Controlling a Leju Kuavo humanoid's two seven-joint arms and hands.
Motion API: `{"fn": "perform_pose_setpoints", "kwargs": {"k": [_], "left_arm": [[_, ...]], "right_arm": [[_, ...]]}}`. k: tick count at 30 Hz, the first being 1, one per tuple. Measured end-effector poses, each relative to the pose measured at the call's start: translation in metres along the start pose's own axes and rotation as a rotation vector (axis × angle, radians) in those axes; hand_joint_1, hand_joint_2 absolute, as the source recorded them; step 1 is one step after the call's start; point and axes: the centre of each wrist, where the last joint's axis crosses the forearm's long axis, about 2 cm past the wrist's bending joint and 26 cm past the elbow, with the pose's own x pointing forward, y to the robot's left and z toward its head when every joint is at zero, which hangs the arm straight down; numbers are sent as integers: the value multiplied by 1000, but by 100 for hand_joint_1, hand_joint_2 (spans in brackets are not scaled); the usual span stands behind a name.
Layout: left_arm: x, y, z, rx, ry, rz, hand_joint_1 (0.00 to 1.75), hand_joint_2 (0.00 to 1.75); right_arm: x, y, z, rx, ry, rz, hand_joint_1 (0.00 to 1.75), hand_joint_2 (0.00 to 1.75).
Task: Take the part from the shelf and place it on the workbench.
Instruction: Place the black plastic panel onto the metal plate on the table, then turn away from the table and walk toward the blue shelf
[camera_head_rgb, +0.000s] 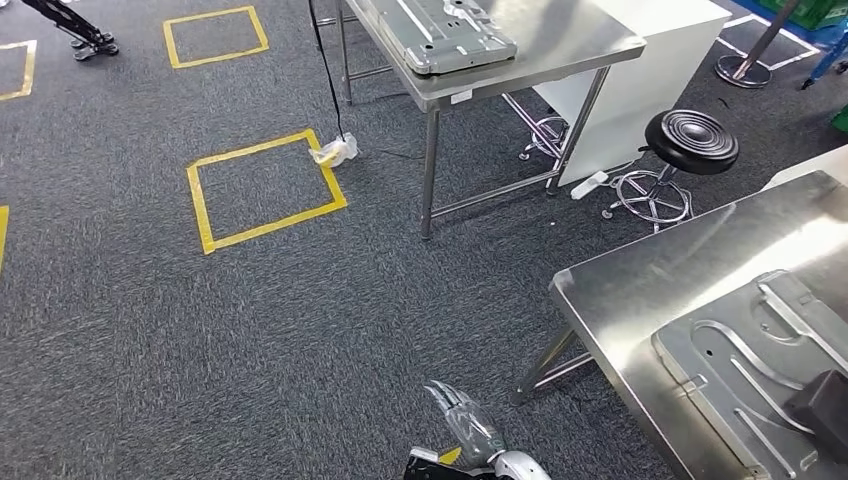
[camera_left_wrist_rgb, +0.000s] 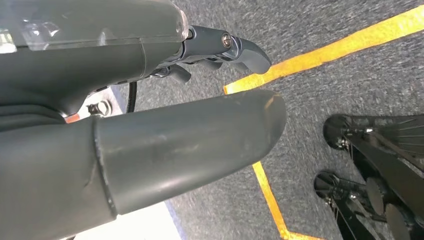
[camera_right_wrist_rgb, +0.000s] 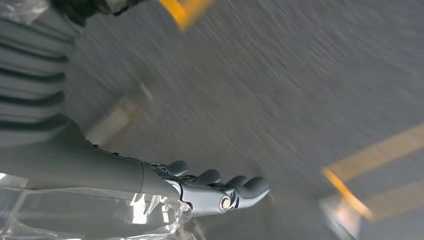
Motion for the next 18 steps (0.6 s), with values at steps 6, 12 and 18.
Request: {"fn": "perform_pose_setpoints", "kwargs": {"k": [6, 12, 18], "left_arm": [[0, -1, 0, 0, -11, 13, 0, 0], [-4, -4, 0, -20, -9, 13, 0, 0], [-4, -4, 0, -7, 0, 9, 0, 0]], "right_arm": [[-55, 57, 64, 196, 372, -271, 0, 175], [-79, 89, 122, 235, 815, -834, 0, 175], [-66, 107, 136, 177, 1077, -1034, 0, 175]]}}
